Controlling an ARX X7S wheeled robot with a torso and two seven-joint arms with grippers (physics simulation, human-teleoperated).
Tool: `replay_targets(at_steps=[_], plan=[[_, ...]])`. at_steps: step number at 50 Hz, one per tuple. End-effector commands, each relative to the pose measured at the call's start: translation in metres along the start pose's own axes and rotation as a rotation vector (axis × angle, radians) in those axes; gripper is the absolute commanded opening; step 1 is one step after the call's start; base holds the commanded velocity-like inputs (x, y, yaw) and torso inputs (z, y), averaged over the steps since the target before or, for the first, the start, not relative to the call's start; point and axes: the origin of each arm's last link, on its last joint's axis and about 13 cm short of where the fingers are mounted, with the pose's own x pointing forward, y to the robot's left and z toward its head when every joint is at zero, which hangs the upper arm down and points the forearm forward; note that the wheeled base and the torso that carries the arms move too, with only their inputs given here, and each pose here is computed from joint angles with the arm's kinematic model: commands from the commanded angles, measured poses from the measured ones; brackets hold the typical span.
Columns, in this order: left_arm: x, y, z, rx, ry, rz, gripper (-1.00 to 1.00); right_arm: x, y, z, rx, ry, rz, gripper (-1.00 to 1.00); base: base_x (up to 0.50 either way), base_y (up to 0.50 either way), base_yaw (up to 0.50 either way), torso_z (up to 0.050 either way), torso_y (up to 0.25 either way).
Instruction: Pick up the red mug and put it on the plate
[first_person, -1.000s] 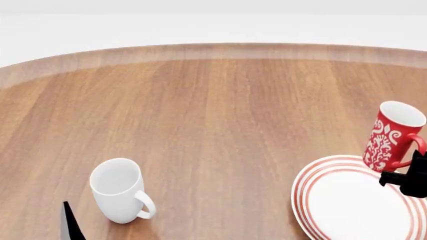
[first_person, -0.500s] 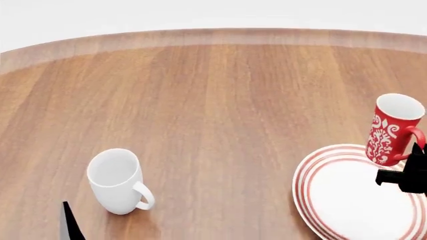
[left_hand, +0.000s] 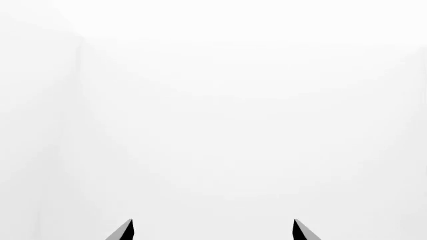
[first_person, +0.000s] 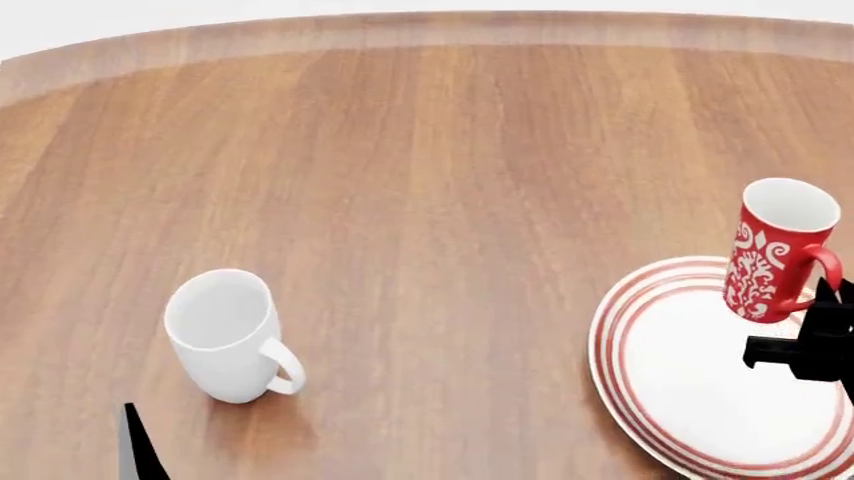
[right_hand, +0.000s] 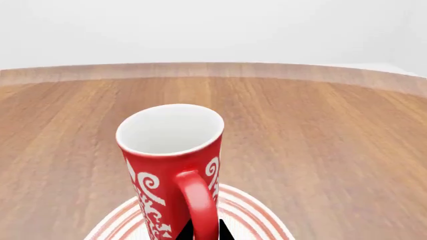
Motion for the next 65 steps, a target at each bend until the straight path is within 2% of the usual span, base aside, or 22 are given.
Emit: replay_targets(at_steps=[1,51,65], plan=[[0.0001,-0.0001,0.0001,-0.001,-0.003,-0.001,1.0,0.0015,-0.0012,-0.0001,0.001,-0.007,-0.005,-1.0,0.0,0.0,0.0,0.0,-0.08],[0.0004,-0.0007,0.0008,-0.005,-0.013,-0.002,1.0,0.0011,-0.0028,-0.0027,0.016,-0.004,-0.019,-1.0,0.0,0.0,0.0,0.0,-0.079],[0.0005,-0.0018,0.0022,-0.014,-0.014,-0.002,1.0,0.0025,-0.0031,-0.0062,0.019,0.001,-0.014,-1.0,0.0,0.0,0.0,0.0,-0.009]])
